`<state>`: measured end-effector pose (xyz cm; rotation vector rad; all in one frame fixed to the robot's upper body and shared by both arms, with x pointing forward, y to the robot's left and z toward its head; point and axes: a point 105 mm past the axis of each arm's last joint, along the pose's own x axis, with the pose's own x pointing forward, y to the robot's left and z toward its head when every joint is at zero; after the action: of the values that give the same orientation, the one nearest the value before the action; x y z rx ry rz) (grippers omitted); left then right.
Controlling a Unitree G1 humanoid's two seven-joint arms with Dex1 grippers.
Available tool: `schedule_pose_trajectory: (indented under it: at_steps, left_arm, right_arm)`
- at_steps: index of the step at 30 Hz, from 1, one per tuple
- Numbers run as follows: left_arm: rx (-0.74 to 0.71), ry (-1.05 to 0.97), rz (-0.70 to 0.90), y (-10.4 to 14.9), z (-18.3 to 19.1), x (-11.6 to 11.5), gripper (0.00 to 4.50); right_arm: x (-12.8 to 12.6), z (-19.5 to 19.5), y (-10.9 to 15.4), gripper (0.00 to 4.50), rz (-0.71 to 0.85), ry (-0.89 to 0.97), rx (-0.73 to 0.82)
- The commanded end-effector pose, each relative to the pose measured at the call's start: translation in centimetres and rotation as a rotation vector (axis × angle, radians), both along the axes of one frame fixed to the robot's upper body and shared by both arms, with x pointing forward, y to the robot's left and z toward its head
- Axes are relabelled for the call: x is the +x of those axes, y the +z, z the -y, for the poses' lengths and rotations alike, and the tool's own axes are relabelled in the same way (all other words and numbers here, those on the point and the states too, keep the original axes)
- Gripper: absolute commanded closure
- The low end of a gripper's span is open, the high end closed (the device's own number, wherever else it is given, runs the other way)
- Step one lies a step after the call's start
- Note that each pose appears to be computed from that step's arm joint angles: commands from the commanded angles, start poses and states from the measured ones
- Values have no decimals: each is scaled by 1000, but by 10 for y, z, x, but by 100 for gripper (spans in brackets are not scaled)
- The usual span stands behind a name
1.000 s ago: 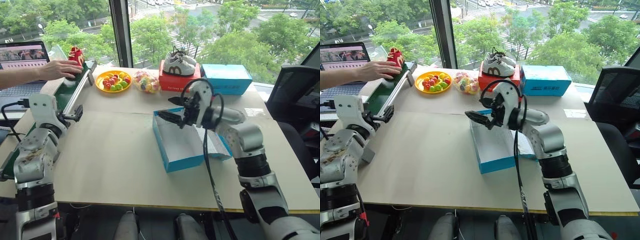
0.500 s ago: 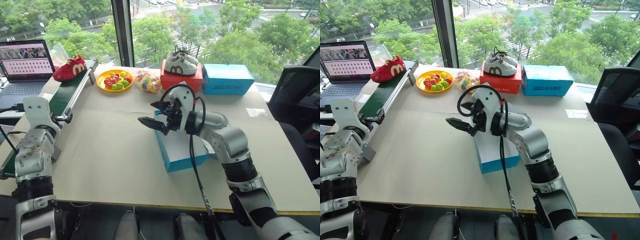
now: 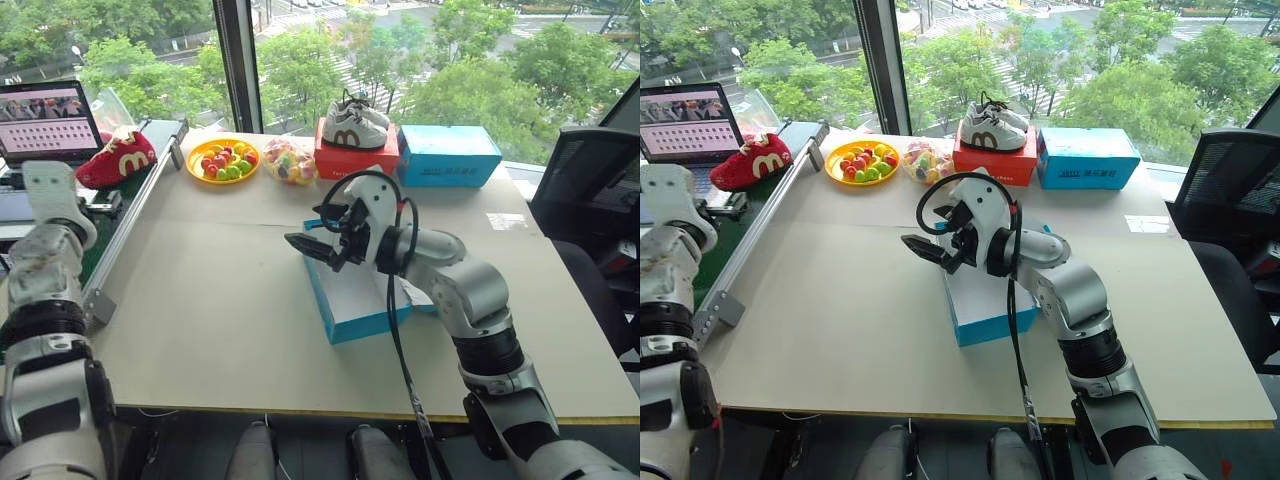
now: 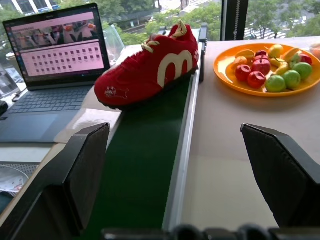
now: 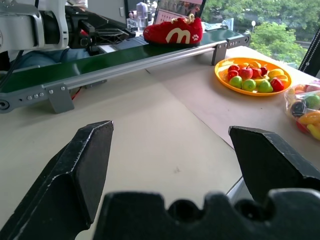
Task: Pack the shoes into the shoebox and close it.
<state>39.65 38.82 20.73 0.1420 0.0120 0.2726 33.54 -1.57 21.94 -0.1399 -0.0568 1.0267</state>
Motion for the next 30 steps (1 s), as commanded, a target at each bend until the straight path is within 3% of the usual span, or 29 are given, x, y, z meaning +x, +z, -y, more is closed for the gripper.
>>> schedule_pose_trajectory:
  at_steps: [1, 18, 26, 29, 30]
  left_arm:
    - [32, 12, 53, 17, -5, -1, 0]
    - [19, 81, -71, 4, -34, -11, 0]
    - [206, 17, -364, -31, -45, -25, 0]
    - [248, -30, -431, -32, -47, -30, 0]
    - [271, -50, -456, -33, -47, -32, 26]
  right_arm:
    - [-6, -2, 13, 12, 60, 22, 27]
    - [-6, 1, 8, 12, 47, 10, 25]
    - [-3, 7, 8, 12, 51, -12, 25]
    - [-1, 10, 8, 12, 56, -28, 22]
    - [-1, 11, 8, 4, 56, -33, 21]
